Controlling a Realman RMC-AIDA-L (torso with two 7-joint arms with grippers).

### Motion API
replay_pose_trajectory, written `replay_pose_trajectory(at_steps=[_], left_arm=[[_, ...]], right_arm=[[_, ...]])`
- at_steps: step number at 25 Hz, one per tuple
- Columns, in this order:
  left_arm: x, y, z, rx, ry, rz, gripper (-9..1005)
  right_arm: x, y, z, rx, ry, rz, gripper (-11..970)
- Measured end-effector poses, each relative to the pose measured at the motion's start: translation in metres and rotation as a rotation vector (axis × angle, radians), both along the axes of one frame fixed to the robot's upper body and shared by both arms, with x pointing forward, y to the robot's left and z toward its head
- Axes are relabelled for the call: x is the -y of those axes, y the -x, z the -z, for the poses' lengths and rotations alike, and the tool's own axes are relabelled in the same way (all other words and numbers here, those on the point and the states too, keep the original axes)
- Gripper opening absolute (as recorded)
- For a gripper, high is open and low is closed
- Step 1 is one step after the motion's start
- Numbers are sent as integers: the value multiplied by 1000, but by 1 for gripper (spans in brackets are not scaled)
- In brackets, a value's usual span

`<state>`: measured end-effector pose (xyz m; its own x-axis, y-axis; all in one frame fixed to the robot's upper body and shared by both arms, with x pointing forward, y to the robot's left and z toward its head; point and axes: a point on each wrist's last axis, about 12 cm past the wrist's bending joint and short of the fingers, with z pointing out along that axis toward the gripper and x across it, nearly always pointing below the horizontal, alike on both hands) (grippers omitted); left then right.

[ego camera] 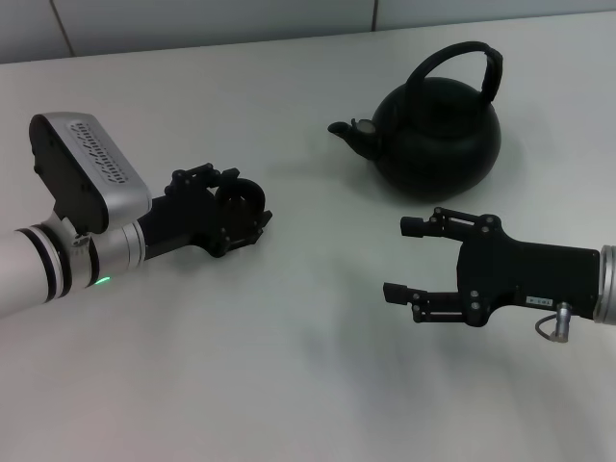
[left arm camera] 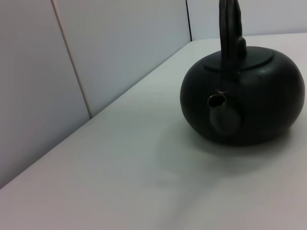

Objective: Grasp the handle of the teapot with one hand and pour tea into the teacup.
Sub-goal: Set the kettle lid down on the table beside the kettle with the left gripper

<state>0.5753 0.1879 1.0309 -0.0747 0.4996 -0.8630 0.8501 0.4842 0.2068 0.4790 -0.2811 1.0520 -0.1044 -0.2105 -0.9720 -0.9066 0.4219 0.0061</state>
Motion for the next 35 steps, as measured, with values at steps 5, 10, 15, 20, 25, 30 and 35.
replay_pose_trajectory(at_steps=[5, 10, 15, 20, 25, 30, 35], left_arm=[[0, 0, 0, -3, 3, -3, 695], [-1, 0, 1, -9, 5, -6, 695], [-1, 1, 2, -14, 2, -8, 695], [-2, 1, 3, -15, 1, -8, 695], [-2, 2, 3, -16, 0, -9, 695], [-2, 2, 3, -18, 0, -10, 695], [-3, 3, 4, -19, 0, -10, 695]], right_arm=[[0, 0, 0, 1, 1, 0, 820], [0, 0, 0, 2, 1, -1, 821], [0, -1, 0, 3, 1, -1, 823], [0, -1, 0, 4, 2, -1, 818], [-1, -2, 0, 4, 4, -2, 817], [-1, -2, 0, 5, 4, -2, 818], [0, -1, 0, 6, 5, -1, 818]])
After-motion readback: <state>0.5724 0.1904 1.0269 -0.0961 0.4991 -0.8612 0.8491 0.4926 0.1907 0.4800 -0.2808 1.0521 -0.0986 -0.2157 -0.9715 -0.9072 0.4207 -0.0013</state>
